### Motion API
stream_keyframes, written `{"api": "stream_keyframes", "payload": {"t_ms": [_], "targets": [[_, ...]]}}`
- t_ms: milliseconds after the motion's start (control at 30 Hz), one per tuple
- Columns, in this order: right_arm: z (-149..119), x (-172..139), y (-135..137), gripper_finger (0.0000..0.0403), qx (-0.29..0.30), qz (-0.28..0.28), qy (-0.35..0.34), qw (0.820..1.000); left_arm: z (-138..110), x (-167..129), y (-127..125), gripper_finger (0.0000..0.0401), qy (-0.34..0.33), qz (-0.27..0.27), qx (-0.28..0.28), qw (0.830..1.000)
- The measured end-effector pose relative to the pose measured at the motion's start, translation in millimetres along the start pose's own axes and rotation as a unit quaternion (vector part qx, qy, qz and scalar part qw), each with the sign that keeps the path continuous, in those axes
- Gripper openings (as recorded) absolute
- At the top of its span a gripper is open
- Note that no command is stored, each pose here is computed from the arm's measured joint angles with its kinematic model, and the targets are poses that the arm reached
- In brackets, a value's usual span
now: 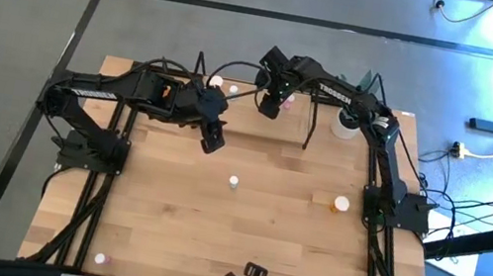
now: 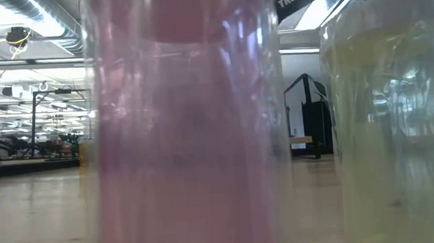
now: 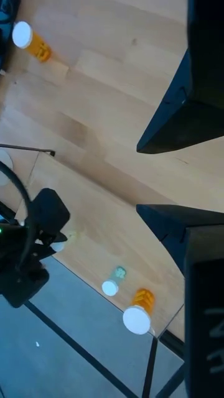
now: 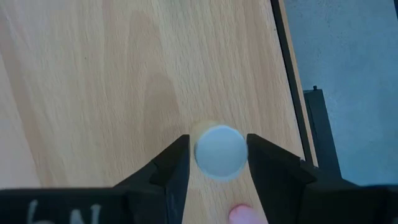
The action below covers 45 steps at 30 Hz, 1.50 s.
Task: Pick and place medicine bottles onto shelf by color
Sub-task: Put the top yellow pill bottle on the shelf, then put the left pink pill bottle on the shelf aligned with the other pink pill bottle
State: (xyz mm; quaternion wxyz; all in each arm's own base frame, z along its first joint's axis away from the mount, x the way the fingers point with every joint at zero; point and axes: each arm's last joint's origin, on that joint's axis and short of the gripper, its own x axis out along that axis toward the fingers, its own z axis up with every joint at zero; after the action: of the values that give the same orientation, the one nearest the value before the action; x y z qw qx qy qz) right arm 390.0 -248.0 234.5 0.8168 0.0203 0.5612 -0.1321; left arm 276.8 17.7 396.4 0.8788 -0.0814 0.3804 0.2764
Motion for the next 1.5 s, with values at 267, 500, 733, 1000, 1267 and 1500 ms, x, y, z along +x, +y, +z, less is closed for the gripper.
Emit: {"api": "stream_keyframes", "payload": {"t_ms": [267,500,733,1000,1267,1500], "targets": [[1.4,-26.3,-2.7,0.0159,0.002,-0.036,-0.018,0.999,-0.4,0.0,0.2,0.0135,0.002,0.001,0.0,1.0],[1.9,-59.2,-2.1,0.0159,0.012,-0.053,-0.049,0.997,-2.0,-0.4,-0.2,0.0135,0.008,0.002,0.001,1.0],[3.5,-100.0,19.2,0.0159,-0.01,-0.021,-0.092,0.995,-13.5,-2.3,2.5,0.0135,0.059,0.024,-0.015,0.998],[-0.1,-149.9,63.8,0.0159,-0.069,0.018,-0.127,0.989,-26.3,-11.7,-11.2,0.0135,0.084,0.016,-0.006,0.996],[-8.8,-195.4,112.0,0.0159,-0.126,0.052,-0.168,0.976,-47.6,-28.0,-28.7,0.0135,0.124,0.015,-0.006,0.992],[-17.1,-221.6,154.0,0.0159,-0.184,0.144,-0.203,0.951,-71.4,-49.1,-49.6,0.0135,0.169,-0.017,0.004,0.985]]}}
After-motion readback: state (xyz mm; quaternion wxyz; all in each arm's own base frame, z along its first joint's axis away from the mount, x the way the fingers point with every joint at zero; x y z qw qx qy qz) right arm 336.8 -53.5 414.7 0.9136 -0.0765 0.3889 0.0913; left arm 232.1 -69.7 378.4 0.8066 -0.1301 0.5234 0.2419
